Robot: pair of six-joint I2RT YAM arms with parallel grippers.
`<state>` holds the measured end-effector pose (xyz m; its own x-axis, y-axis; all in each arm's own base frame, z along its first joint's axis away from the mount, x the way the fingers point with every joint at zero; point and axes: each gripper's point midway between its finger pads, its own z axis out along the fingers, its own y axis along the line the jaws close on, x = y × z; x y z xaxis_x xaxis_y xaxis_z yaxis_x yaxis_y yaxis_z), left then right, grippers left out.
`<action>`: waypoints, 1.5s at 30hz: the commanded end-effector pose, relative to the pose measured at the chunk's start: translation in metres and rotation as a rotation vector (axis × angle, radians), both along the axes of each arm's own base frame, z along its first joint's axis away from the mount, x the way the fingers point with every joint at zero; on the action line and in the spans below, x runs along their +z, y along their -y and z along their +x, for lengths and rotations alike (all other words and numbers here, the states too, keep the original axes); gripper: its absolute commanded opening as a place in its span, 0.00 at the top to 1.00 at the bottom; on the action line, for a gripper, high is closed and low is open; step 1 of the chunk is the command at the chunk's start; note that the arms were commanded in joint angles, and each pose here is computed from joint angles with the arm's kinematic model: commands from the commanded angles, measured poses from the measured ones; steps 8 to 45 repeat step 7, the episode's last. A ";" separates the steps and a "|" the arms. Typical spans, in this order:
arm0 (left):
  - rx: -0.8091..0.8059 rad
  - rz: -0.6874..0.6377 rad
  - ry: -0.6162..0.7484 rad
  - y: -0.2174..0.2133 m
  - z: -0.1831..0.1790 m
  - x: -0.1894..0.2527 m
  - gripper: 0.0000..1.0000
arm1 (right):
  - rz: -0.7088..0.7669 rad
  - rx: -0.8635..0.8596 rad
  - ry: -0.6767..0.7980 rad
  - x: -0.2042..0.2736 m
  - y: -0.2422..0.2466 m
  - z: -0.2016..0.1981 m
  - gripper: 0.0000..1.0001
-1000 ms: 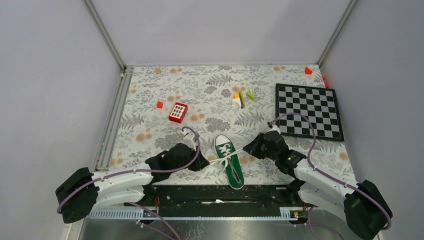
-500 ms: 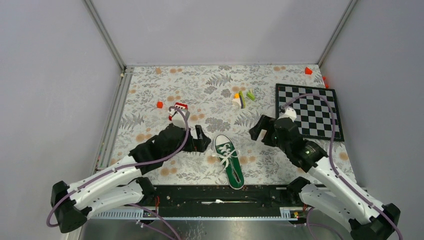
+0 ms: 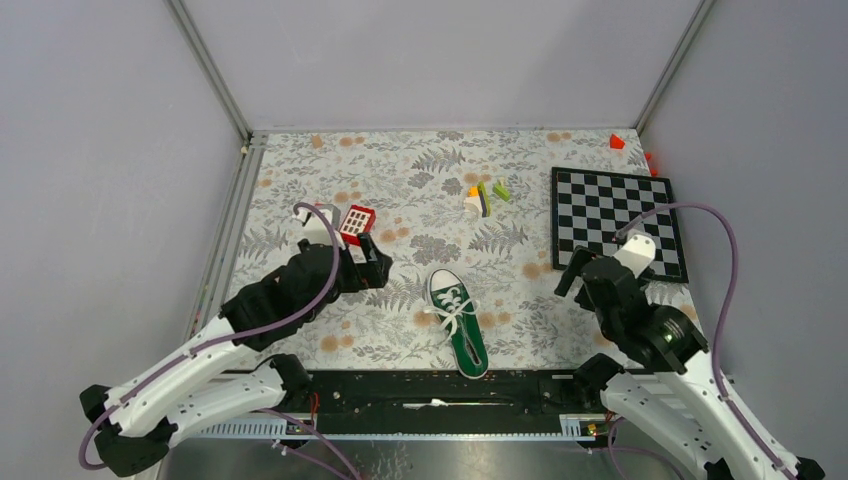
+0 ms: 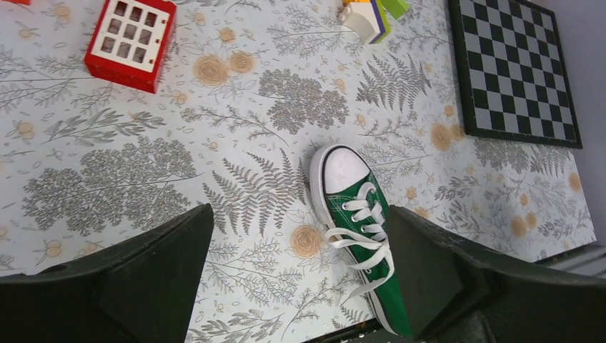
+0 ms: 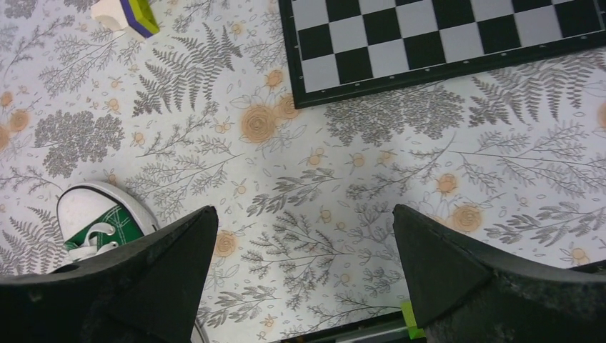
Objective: Tie the shoes
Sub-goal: Reset both arms
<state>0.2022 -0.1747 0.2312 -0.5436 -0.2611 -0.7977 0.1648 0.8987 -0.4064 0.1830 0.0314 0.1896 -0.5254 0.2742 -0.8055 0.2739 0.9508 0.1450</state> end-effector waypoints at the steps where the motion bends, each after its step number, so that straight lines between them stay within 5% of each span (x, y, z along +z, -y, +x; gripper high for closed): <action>1: 0.081 -0.010 0.028 -0.017 0.003 0.006 0.01 | -0.068 -0.062 0.016 -0.001 0.025 -0.011 0.00; 45: 0.097 -0.012 0.034 -0.023 0.002 0.006 0.01 | -0.067 -0.086 0.030 0.000 0.029 -0.012 0.00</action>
